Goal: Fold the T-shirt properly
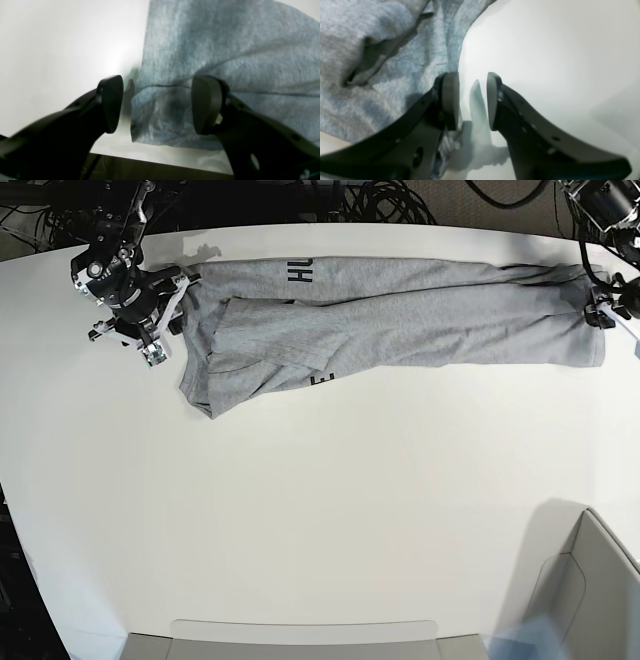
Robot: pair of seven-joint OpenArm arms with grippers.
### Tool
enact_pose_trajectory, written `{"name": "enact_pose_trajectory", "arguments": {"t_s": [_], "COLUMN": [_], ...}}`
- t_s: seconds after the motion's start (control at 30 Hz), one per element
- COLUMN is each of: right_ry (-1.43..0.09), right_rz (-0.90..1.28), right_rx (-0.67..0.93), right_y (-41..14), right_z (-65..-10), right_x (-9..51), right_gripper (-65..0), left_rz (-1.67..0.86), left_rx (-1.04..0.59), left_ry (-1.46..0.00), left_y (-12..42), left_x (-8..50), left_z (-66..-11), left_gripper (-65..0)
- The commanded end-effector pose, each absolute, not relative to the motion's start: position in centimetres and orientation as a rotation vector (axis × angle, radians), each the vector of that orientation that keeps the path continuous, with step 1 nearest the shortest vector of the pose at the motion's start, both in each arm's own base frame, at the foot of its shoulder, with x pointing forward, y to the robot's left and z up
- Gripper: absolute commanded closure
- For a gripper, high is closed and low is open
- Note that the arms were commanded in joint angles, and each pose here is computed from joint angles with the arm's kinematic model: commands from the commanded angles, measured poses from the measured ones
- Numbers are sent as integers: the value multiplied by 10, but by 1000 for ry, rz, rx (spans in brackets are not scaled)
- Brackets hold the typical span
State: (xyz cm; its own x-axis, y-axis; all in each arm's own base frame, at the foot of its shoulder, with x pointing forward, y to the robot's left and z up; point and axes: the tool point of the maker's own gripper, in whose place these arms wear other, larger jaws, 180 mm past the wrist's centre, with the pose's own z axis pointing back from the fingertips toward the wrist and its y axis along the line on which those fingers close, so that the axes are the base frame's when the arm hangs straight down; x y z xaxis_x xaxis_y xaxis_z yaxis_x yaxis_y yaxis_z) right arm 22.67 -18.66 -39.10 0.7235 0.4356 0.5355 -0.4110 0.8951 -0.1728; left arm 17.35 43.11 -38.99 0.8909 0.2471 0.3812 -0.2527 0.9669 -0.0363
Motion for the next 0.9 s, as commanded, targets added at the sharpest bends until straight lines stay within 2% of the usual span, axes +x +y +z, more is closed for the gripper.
{"name": "enact_pose_trajectory", "arguments": {"t_s": [0.0, 0.23, 0.53, 0.87], "right_ry": [-640, -639, -639, -635], "right_rz": [482, 483, 483, 483], "right_rx": [-43, -44, -44, -44], "right_y": [-185, -185, -185, -185], "right_z": [-382, -383, -383, -383], "right_x": [234, 234, 234, 232], "right_gripper": [-191, -191, -191, -191], "left_rz": [249, 247, 218, 255], "left_rx": [54, 101, 240, 103], "left_ry": [-435, -436, -424, -335], "left_y": [444, 453, 474, 455], "left_x": [181, 180, 176, 165], "left_z": [-374, -372, -371, -428], "left_gripper": [-424, -424, -425, -424]}}
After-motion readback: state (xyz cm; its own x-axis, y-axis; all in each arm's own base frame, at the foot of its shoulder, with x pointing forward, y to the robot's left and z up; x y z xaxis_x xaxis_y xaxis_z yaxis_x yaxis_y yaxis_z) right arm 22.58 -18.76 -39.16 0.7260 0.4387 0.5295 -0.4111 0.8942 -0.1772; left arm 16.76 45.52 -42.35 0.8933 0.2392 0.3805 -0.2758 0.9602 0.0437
